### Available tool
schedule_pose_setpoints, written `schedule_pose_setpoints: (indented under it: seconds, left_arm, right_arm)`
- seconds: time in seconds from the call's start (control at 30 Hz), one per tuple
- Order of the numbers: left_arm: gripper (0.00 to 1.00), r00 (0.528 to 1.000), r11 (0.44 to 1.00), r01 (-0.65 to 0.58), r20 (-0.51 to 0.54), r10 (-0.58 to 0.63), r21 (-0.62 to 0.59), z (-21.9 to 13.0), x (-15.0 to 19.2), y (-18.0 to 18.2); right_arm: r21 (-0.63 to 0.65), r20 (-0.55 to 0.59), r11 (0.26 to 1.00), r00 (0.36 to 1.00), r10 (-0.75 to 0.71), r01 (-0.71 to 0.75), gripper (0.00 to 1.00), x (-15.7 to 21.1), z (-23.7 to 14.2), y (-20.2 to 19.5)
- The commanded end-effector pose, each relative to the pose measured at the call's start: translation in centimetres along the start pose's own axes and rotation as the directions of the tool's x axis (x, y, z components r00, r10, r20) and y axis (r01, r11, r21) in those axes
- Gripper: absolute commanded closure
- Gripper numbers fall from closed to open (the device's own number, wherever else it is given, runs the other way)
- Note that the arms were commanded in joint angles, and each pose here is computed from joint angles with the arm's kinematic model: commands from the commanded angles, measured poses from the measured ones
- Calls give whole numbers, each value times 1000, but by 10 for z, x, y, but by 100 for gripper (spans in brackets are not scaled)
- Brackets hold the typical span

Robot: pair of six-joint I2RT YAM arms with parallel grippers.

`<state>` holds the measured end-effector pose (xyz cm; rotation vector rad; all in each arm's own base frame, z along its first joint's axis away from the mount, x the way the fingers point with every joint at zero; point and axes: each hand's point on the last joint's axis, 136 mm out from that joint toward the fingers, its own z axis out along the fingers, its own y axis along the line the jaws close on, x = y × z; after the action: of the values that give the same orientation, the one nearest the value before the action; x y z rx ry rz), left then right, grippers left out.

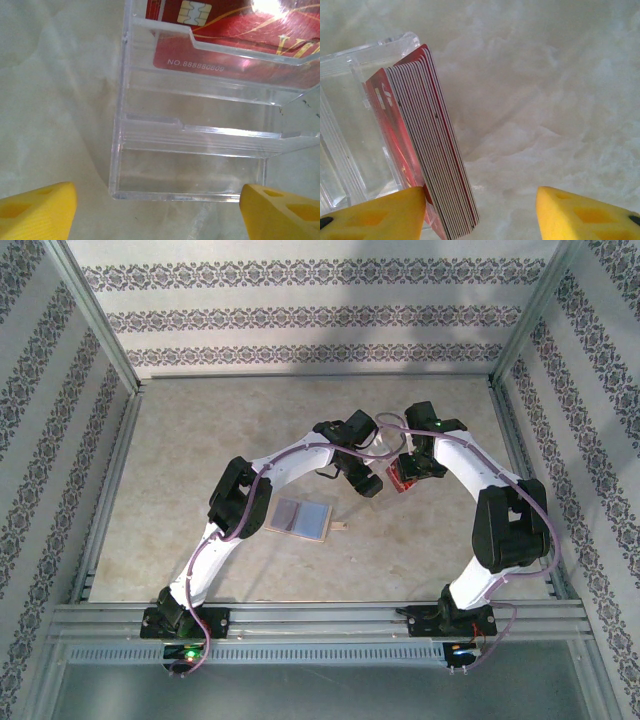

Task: Put the credit cards into the card holder

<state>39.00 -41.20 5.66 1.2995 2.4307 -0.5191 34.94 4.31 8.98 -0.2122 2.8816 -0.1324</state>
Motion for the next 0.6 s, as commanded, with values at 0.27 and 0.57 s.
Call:
schedule_pose_setpoints:
  seconds: [0.27,0.57]
  left_arm:
    - [16,994,999,-29,-106,26,-26,18,29,-2]
    - [15,993,999,-33,-111,30,-26,20,30,-3]
  right_arm:
    - [17,2,1000,1000,-9,9,56,5,-9,-5]
    - [-15,1,1000,1000,-15,15,74,4,-8,1]
